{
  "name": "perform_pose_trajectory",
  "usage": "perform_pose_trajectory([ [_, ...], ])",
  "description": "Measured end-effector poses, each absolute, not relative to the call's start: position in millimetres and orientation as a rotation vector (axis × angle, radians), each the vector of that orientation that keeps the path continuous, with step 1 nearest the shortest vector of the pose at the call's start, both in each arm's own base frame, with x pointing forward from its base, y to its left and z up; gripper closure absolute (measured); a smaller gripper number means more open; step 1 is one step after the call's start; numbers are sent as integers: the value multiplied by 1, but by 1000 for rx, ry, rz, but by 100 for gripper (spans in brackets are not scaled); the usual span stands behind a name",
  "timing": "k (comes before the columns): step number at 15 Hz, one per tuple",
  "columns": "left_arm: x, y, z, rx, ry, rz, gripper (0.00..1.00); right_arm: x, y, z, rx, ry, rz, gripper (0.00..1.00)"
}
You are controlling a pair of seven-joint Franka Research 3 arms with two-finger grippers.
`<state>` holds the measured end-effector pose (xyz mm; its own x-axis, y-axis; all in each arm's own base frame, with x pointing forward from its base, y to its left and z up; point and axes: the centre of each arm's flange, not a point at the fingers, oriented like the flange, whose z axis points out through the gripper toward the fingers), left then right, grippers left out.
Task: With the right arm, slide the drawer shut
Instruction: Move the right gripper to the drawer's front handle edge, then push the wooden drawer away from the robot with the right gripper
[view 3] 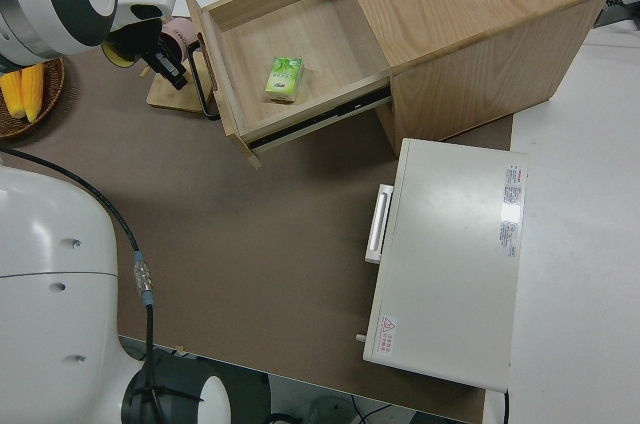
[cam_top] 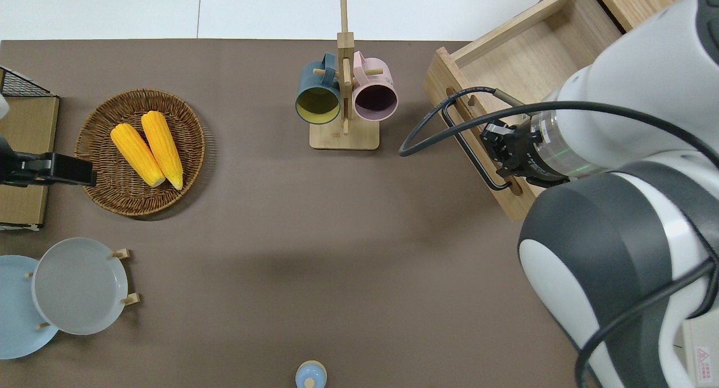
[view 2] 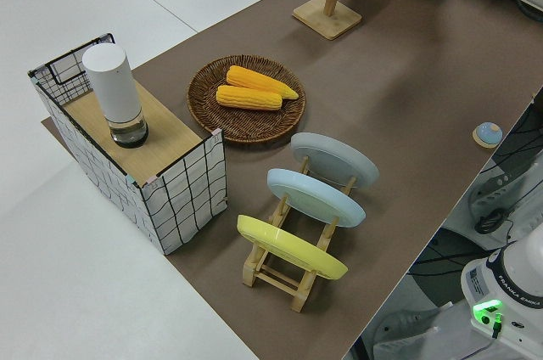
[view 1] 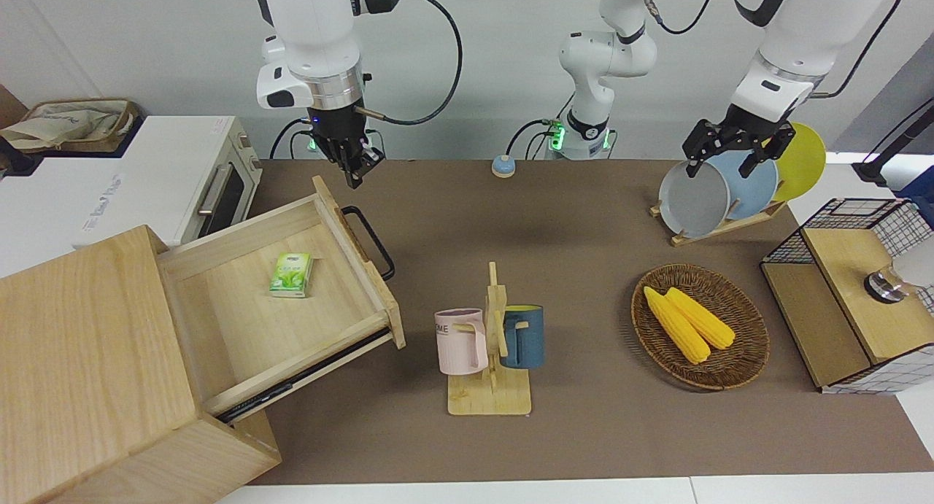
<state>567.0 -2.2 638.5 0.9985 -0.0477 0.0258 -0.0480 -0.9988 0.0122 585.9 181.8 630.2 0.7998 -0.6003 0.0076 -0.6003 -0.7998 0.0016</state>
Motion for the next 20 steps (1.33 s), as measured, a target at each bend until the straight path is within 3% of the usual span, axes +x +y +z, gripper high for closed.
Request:
perform_pose_trajectory([
  [6, 567, -2, 639, 3128, -75, 40, 0, 605, 186, 595, 2937, -1053, -34, 99],
  [14, 567, -2, 639, 3128, -75, 40, 0, 606, 217, 582, 2890, -1211, -28, 99],
  [20, 567, -2, 639, 3128, -75, 40, 0, 624, 222, 551, 2854, -1304, -34, 99],
])
